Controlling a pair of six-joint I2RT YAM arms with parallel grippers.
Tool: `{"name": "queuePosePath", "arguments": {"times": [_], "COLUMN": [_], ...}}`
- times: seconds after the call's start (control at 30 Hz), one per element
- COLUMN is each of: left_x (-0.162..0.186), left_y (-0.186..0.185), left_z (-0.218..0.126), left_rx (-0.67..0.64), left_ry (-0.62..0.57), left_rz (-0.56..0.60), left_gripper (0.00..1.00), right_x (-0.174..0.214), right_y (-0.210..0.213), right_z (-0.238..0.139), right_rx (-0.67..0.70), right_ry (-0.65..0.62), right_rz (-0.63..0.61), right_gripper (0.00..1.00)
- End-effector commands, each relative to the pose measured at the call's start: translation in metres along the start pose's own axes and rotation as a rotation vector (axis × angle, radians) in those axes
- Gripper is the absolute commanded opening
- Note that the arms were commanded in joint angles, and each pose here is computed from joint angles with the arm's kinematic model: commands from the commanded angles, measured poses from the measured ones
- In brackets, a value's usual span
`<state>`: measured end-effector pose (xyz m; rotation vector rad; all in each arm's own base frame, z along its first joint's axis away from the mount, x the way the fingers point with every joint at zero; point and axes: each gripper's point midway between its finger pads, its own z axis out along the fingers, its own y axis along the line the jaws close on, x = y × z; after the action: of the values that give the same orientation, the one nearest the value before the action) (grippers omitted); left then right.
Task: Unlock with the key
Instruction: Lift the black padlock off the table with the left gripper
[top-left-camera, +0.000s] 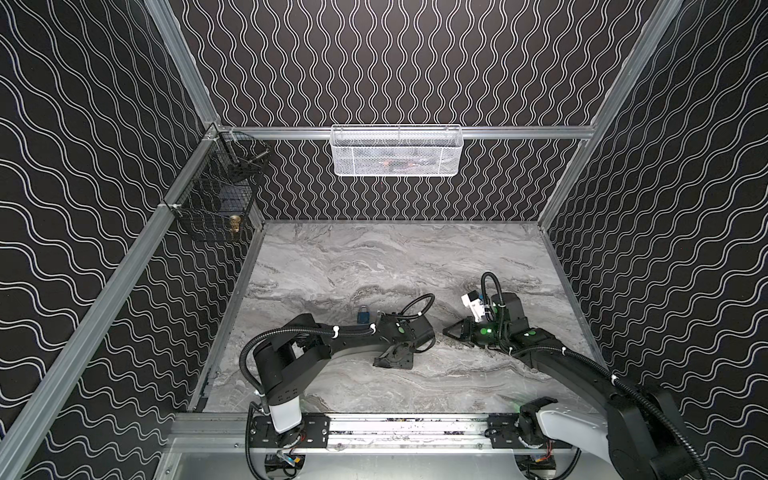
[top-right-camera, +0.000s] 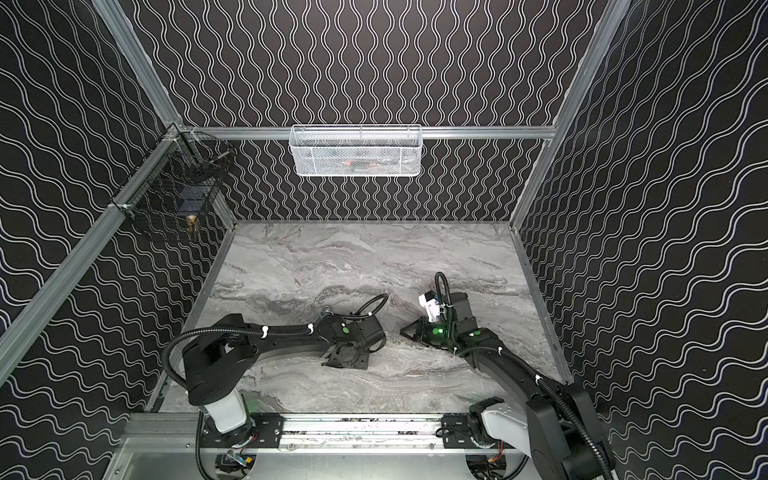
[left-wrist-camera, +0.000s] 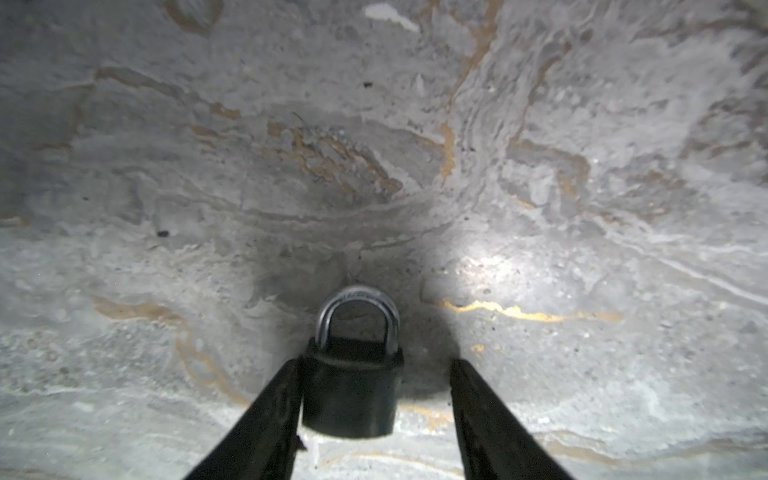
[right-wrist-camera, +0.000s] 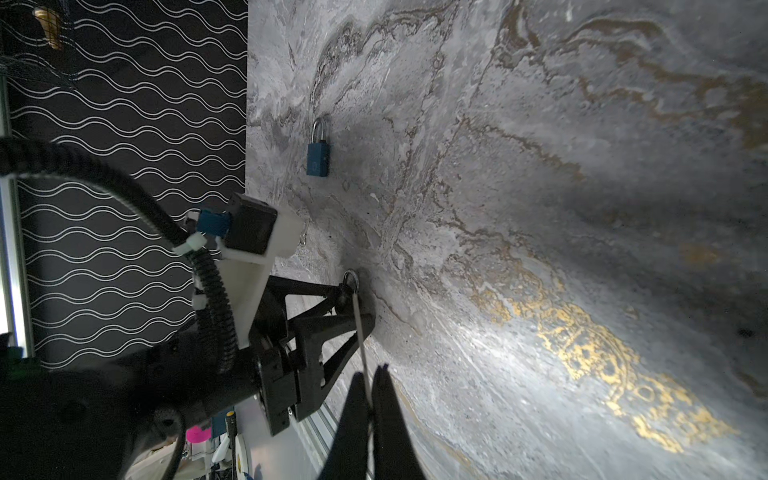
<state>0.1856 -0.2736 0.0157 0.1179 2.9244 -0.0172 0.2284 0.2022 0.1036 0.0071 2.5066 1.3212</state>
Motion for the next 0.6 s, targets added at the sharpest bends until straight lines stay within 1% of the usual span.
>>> {"name": "queuePosePath", "arguments": {"times": [0.0, 0.07, 0.27, 0.57], "left_x": [0.001, 0.001, 0.001, 0.002], "left_y": [0.003, 0.005, -0.002, 0.009], "left_z": [0.001, 0.001, -0.002, 0.001], "left_rx": [-0.023, -0.033, 0.024, -0.008], "left_ry": [0.008, 0.004, 0.007, 0.013], "left_rz": [-0.014, -0.017, -0.047, -0.051], "left_gripper": [0.60, 0.59, 0.56, 0.49], "right_x": [-0.003, -0.003, -0.003, -0.002], "right_y": [0.005, 0.005, 0.005, 0.005], "right_z": [0.001, 0.001, 0.000, 0.000], "right_rx": [-0.026, -0.027, -0.023, -0.028], "right_ry": [-0.008, -0.008, -0.012, -0.012], "right_rz": [-0.018, -0.018, -0.024, -0.018], "right_gripper": [0.00, 0.00, 0.00, 0.00]}}
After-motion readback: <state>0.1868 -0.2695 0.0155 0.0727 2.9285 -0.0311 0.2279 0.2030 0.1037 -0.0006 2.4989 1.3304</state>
